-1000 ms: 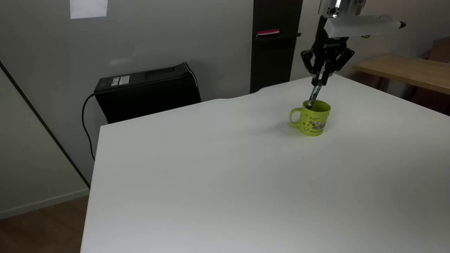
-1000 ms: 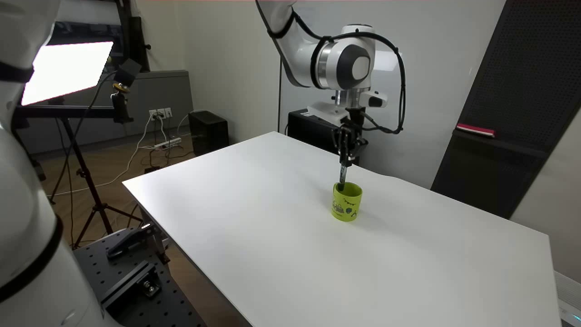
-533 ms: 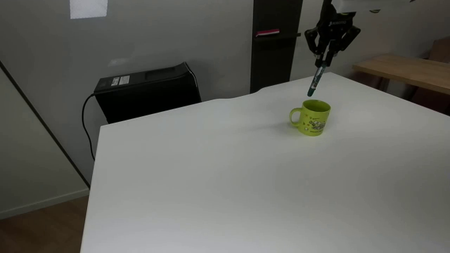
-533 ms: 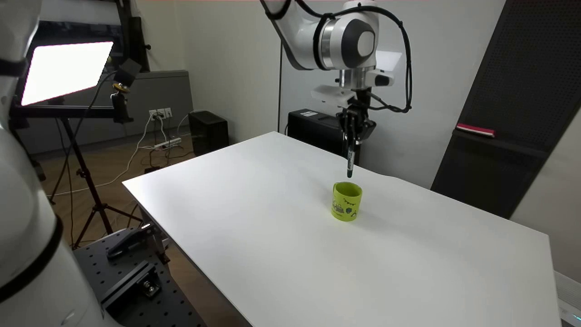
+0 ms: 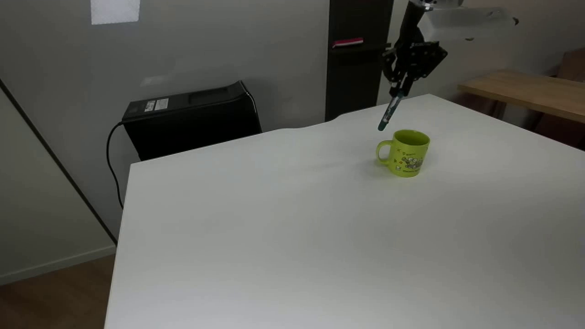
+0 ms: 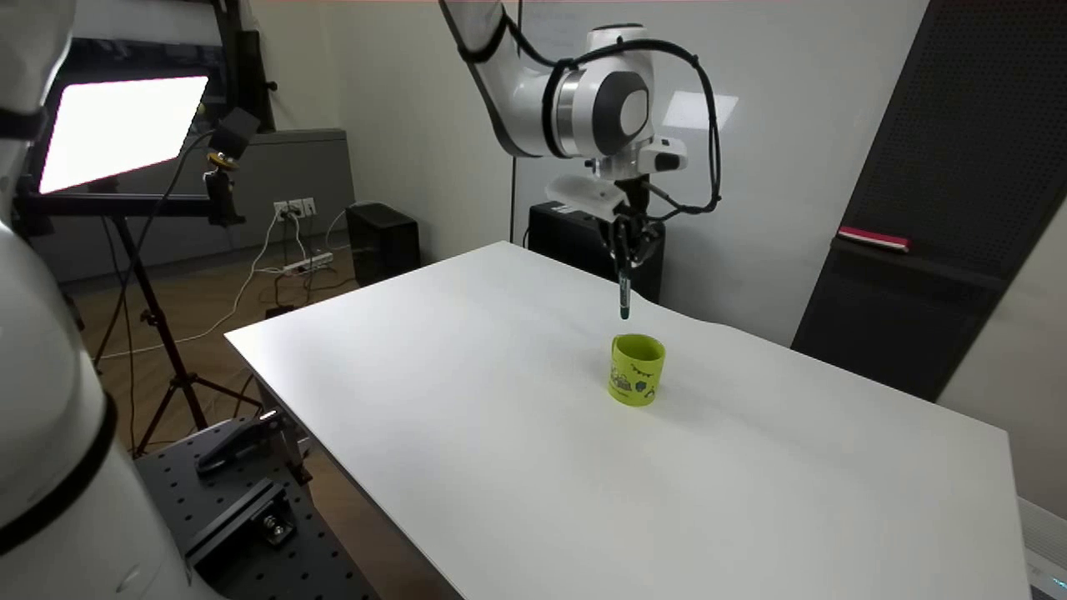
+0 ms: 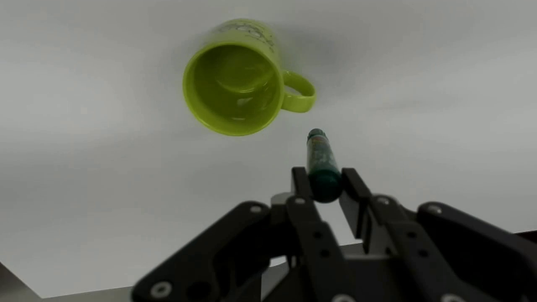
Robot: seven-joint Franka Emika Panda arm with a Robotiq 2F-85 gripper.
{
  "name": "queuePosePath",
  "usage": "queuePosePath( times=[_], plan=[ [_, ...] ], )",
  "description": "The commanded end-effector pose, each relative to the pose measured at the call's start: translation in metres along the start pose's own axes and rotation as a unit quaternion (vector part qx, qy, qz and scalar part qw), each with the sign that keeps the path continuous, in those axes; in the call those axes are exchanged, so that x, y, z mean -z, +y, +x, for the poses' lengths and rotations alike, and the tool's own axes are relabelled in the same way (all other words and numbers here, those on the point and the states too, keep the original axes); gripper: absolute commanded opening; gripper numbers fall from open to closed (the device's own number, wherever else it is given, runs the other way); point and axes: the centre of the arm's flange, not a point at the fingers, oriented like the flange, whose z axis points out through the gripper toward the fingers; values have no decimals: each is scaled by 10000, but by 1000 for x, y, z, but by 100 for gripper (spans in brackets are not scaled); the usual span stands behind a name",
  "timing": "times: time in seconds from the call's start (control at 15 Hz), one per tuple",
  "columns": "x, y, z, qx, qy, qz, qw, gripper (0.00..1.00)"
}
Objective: Take the marker out of the cup and place it on the table
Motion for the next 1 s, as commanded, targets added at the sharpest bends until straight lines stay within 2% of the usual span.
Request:
queuePosePath(
  times=[0.0, 0.27, 0.53, 0.93],
  plan=[
    [-28, -28, -41, 404, 454, 71, 9981, 6],
    [-62, -53, -82, 802, 570, 223, 9949, 6],
    [-90, -65, -114, 880, 753, 488, 9921, 6],
    [-134, -67, -139, 694, 390, 454, 9958, 6]
  ],
)
